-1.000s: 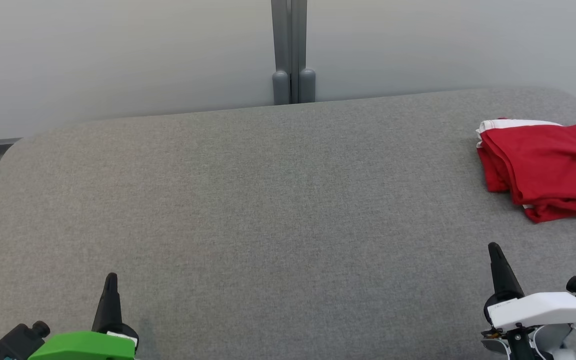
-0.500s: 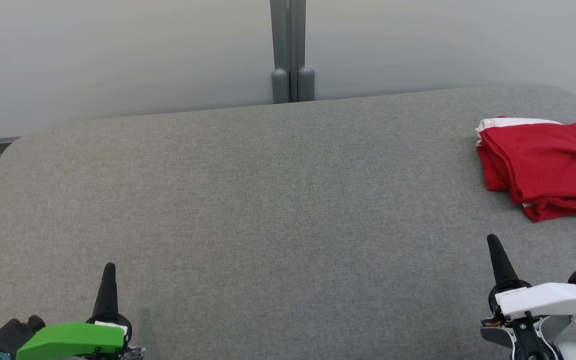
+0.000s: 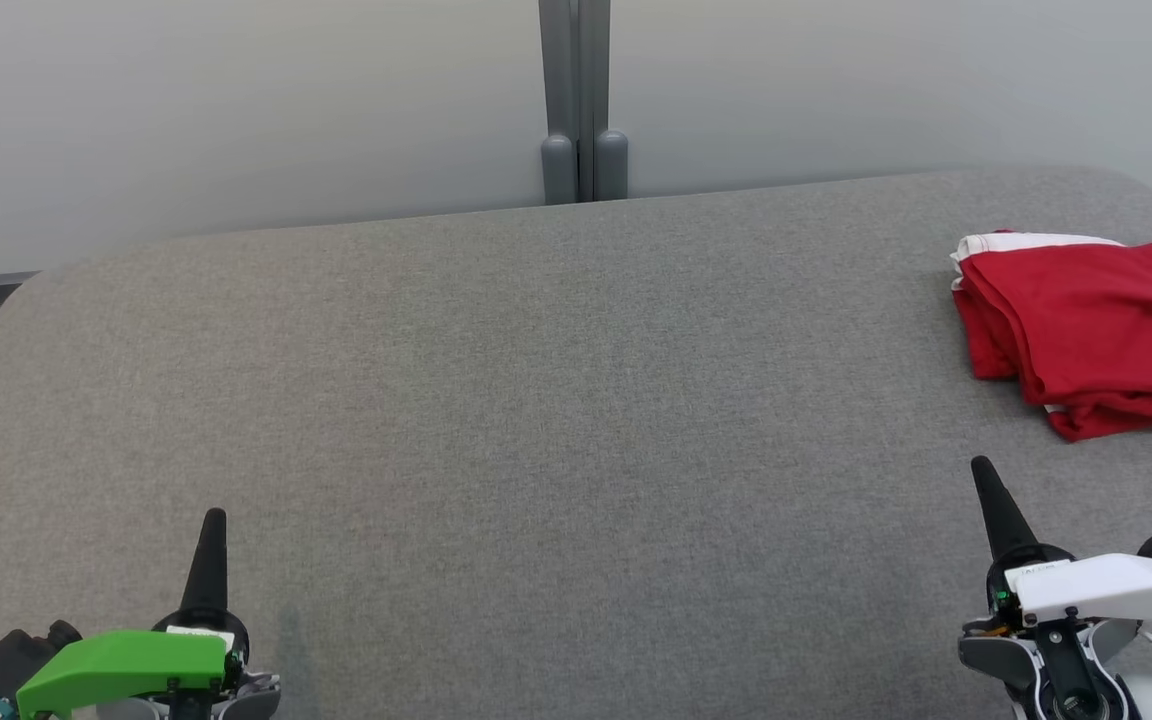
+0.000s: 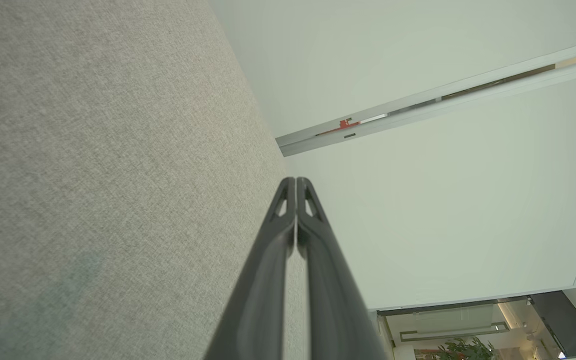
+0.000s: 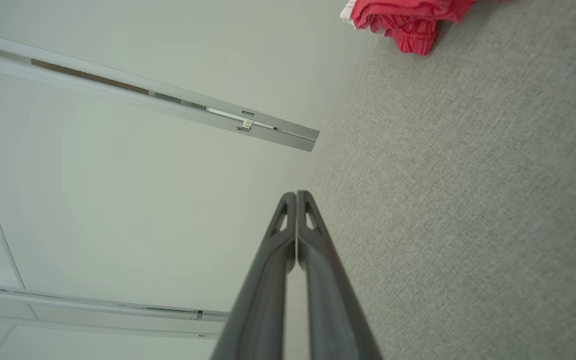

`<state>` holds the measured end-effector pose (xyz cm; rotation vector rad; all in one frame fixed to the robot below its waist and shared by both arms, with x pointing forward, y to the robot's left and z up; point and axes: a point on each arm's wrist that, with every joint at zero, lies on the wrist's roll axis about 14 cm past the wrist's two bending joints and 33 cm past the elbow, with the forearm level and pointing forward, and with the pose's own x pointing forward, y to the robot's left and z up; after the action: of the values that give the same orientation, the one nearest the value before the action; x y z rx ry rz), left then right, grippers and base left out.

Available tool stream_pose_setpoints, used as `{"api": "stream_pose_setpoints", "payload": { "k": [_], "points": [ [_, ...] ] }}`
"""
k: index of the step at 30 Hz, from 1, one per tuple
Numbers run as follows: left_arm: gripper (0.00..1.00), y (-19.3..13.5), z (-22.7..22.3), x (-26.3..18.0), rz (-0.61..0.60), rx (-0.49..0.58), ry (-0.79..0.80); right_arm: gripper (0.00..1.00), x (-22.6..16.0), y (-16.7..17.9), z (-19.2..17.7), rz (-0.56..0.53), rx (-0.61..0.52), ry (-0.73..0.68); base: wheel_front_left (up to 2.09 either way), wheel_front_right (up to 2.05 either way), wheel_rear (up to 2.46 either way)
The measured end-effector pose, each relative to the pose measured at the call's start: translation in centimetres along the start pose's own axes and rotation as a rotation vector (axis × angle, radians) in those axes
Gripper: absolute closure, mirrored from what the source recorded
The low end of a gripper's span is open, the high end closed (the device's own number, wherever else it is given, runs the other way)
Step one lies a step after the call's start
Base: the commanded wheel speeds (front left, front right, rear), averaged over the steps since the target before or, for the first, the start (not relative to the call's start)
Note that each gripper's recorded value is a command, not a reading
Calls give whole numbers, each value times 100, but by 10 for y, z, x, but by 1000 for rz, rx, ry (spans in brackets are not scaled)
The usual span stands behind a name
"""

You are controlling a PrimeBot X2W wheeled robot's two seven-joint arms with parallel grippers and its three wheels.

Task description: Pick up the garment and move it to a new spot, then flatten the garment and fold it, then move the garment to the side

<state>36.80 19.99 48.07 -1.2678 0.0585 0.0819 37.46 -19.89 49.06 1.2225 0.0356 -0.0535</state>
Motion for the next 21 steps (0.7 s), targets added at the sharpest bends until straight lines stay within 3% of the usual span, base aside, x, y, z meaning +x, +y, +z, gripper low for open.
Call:
{"api": "stream_pose_setpoints", "payload": {
  "k": [21],
  "points": [
    [100,-12,2,9,-38,-159,10,100,6,7,3,22,185,6,0,0,0]
  ]
}}
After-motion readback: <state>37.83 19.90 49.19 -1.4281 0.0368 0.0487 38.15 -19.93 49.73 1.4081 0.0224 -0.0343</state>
